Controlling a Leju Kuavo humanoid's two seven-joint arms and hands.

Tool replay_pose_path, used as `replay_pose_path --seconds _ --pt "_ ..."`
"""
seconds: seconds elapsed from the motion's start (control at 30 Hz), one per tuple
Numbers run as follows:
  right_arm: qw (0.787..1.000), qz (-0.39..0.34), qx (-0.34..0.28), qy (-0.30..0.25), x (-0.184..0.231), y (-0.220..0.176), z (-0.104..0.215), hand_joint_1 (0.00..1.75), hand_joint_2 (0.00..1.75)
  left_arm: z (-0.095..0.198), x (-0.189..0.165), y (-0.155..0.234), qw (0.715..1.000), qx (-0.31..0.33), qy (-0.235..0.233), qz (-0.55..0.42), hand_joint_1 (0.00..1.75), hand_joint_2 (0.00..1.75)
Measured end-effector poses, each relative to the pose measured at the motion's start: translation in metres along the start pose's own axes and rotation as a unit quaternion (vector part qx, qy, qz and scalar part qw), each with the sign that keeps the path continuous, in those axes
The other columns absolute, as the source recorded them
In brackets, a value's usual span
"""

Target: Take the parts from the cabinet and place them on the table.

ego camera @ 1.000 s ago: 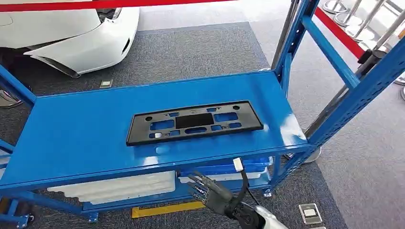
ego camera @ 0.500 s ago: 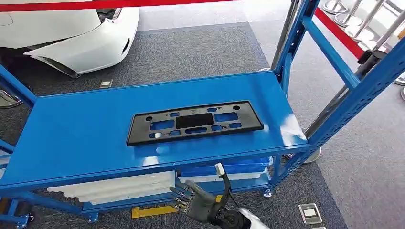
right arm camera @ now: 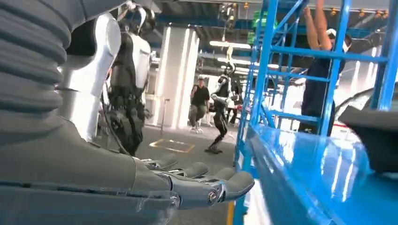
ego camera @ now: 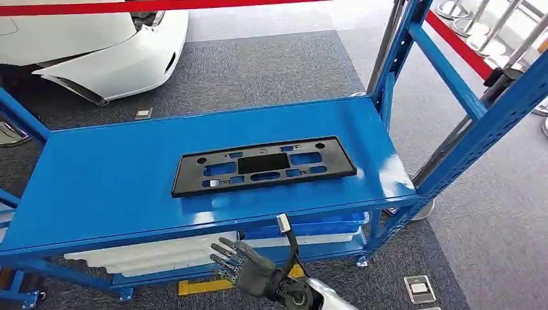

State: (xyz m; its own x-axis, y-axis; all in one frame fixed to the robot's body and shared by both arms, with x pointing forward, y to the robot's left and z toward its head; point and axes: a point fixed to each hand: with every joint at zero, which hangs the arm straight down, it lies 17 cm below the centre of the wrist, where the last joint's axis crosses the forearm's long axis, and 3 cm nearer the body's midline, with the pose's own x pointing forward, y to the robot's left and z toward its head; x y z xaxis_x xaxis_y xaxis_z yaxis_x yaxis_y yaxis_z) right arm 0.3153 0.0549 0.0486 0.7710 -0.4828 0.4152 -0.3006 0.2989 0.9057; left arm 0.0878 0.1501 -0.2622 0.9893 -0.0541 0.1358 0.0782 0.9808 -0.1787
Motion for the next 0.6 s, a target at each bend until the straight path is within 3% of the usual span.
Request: replay_pose_path --seconds 0.33,0.6 --pt "0.989 0.148 0.025 -0.015 0.013 0.022 -0.010 0.00 1.75 0.000 0.000 0.000 1.000 0.000 -0.001 -0.003 0.00 1.75" --pt "0.964 0.263 0.032 -0.036 0.035 0.043 -0.014 0.00 1.75 0.000 0.000 0.000 1.000 0.001 -0.001 -0.004 0.00 1.75"
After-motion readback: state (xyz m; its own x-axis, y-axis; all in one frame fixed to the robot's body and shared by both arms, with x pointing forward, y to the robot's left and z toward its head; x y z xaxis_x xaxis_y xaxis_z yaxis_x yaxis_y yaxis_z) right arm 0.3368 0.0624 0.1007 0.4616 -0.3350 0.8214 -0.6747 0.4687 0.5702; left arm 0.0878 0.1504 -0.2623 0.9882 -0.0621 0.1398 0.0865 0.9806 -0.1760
